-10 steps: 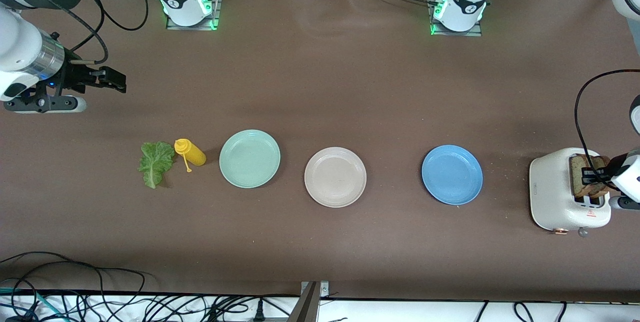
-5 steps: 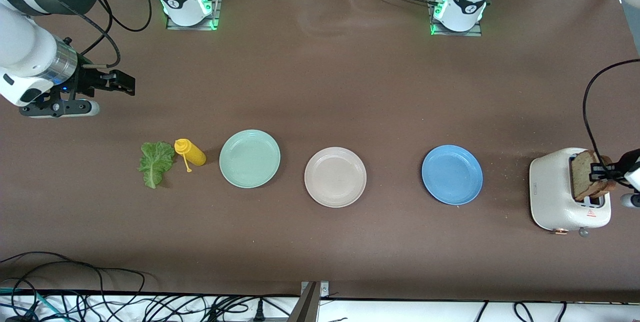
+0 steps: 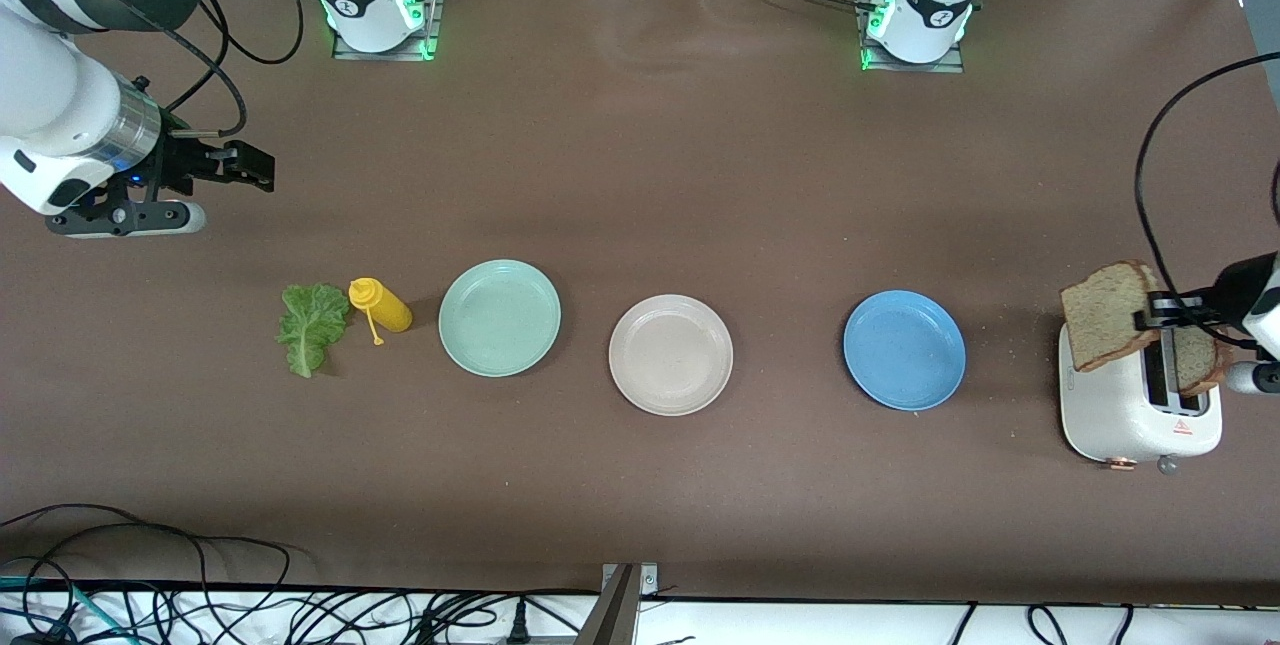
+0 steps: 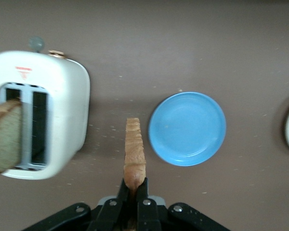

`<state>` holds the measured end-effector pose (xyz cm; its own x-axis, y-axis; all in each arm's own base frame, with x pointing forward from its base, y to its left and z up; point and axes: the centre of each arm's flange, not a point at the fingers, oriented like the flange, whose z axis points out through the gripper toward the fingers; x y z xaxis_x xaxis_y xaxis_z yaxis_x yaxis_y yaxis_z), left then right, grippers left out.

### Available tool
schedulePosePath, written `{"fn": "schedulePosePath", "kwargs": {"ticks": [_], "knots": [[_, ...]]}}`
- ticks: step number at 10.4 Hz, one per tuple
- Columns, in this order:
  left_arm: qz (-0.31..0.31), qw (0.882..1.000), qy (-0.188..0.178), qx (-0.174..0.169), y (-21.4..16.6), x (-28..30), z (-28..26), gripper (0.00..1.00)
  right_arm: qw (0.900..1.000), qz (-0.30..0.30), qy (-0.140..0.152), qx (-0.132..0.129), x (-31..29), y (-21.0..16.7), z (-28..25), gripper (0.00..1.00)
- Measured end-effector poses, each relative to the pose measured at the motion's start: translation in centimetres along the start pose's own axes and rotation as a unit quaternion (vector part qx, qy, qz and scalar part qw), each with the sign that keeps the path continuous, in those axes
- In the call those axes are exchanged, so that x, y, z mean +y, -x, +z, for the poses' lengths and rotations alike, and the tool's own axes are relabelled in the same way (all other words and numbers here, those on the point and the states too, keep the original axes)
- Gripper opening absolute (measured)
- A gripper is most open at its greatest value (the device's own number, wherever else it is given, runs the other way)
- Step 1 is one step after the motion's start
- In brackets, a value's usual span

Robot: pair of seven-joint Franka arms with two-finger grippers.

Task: Make sandwich on beige plate with both arms
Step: 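Carry the bread slice to the beige plate with the left gripper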

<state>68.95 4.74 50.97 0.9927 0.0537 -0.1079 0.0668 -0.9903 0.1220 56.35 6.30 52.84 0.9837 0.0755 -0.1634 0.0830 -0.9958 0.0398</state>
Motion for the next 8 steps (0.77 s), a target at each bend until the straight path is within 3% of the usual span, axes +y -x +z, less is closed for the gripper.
{"fn": "schedulePosePath", "kwargs": {"ticks": [3, 5, 8], "knots": [[-0.089, 0.991, 0.094, -0.033, 0.6, 11.6, 1.6, 0.08, 1.0, -0.003, 0.0, 0.009, -0.3, -0.3, 0.0, 1.0], [-0.116, 0.983, 0.128, -0.065, 1.4, 20.1, 4.5, 0.08, 1.0, -0.003, 0.0, 0.012, -0.3, -0.4, -0.1, 1.0], [-0.185, 0.964, 0.191, -0.017, 0.5, 31.0, 10.1, 0.08, 1.0, -0.002, -0.001, 0.019, -0.2, -0.5, -0.3, 1.0]]}}
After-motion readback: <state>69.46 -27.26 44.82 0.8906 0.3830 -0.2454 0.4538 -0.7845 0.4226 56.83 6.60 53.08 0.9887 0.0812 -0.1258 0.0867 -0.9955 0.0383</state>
